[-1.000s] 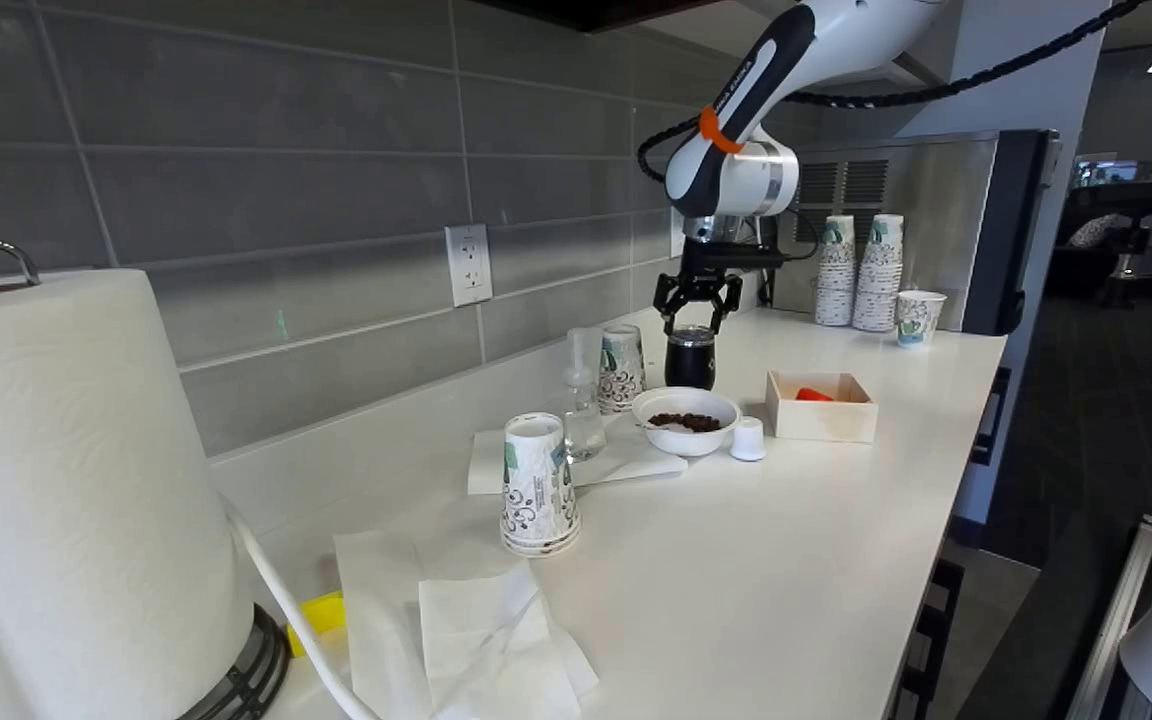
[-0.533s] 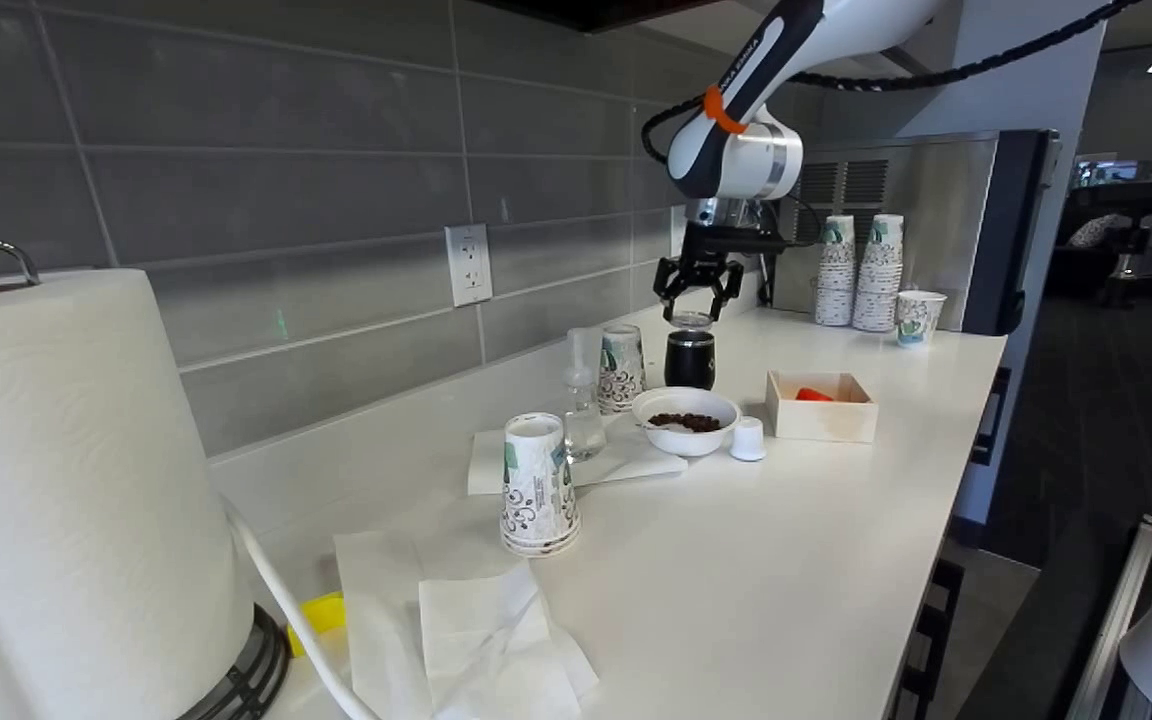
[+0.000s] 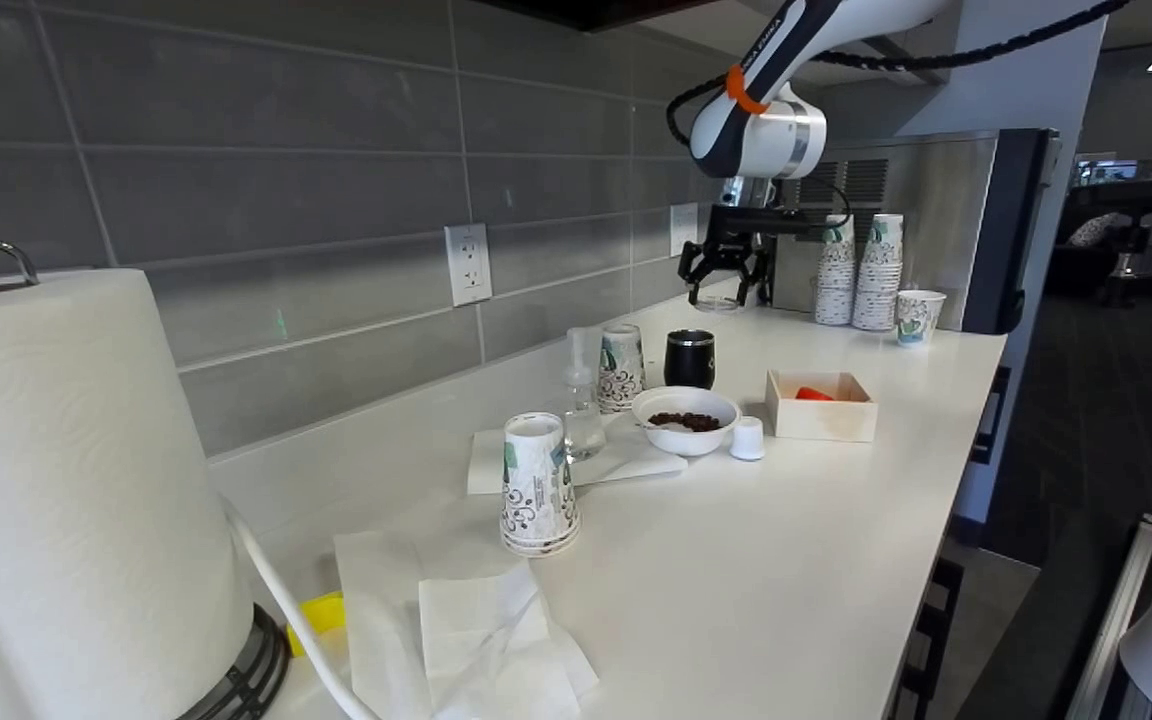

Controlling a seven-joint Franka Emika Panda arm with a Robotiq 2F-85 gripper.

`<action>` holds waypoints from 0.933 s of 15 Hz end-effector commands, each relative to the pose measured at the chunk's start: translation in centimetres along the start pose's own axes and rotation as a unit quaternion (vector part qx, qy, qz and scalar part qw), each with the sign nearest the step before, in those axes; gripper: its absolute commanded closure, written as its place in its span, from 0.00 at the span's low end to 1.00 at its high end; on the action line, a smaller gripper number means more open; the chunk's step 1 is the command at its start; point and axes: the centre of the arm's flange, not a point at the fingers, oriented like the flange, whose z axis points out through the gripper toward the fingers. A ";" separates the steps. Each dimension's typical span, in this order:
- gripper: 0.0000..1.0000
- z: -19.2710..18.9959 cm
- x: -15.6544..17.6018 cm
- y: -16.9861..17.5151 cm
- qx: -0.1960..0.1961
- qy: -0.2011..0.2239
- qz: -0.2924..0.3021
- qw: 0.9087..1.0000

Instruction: Take the lid off of the black cup

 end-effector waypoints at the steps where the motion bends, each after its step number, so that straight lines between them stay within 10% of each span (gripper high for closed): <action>1: 0.34 -0.2 0.2 3.3 -0.007 -0.003 0.042 0.999; 14: 0.34 8.1 -0.2 6.0 -0.025 -0.009 0.107 0.994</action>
